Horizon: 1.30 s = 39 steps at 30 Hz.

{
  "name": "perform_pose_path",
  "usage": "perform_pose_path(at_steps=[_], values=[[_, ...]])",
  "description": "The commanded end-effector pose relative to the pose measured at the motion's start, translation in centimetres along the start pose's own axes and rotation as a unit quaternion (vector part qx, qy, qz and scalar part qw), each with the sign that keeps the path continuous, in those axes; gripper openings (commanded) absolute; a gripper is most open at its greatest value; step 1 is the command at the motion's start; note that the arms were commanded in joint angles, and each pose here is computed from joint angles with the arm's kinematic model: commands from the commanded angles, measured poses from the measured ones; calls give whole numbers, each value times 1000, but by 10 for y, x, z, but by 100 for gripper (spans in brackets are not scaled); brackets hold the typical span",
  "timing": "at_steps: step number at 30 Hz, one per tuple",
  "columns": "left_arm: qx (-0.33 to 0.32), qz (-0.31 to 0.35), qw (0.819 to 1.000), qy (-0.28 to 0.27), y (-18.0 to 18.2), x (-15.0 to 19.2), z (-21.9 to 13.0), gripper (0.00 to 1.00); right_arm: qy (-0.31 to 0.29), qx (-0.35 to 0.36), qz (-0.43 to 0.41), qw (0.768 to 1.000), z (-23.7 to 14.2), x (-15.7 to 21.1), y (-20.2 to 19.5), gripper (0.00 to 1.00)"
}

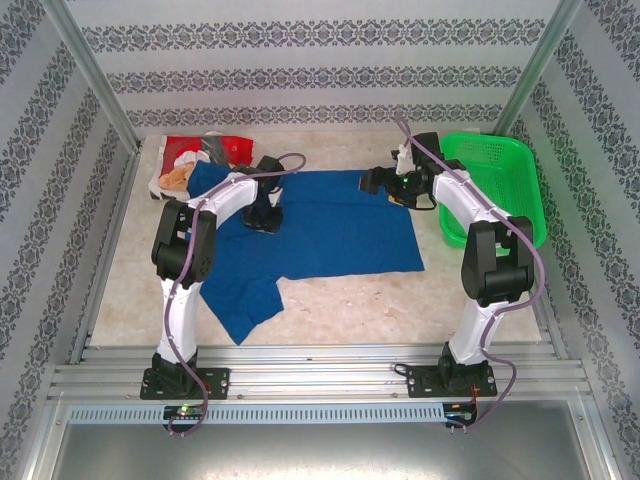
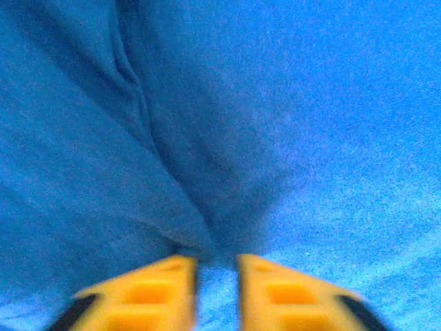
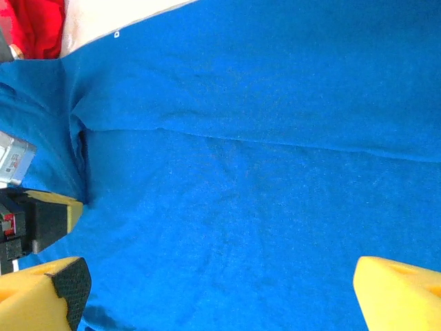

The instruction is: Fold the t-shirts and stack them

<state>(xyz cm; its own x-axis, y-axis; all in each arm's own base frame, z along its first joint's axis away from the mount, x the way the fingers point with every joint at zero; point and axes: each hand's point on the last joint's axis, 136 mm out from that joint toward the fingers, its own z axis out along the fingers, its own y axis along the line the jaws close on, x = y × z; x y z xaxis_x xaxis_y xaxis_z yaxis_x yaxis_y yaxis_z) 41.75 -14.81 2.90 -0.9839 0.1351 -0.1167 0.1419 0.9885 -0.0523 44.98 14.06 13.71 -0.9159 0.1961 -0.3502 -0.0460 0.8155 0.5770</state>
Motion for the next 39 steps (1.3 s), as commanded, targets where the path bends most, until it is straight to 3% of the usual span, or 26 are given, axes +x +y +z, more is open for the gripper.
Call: perform_pose_path(at_steps=[1,3,7,9,12,17,23,27,31,39], values=[[8,2,1000,-19,-10,1,-24,44,19,13,4,1000,7,13,-5,98],[-4,-9,1000,-26,-5,1,-40,56,34,26,12,999,6,20,-9,98],[7,-72,996,-54,-2,11,-92,68,73,72,48,994,-4,52,-25,98],[38,-128,989,-57,1,32,-112,70,106,103,81,986,-10,81,-34,98],[79,-226,971,-20,9,84,-117,71,145,150,104,973,-18,124,-43,98],[98,-314,941,81,3,191,-106,66,189,199,144,951,-28,173,-58,98],[65,-330,928,159,6,277,-107,58,202,212,142,946,-31,177,-64,98],[59,-333,924,177,5,302,-108,50,205,208,138,946,-29,174,-64,98],[63,-330,920,201,-4,321,-88,41,207,206,138,946,-27,171,-66,98],[53,-323,928,178,-9,317,-60,38,203,194,133,951,-27,165,-67,98]])
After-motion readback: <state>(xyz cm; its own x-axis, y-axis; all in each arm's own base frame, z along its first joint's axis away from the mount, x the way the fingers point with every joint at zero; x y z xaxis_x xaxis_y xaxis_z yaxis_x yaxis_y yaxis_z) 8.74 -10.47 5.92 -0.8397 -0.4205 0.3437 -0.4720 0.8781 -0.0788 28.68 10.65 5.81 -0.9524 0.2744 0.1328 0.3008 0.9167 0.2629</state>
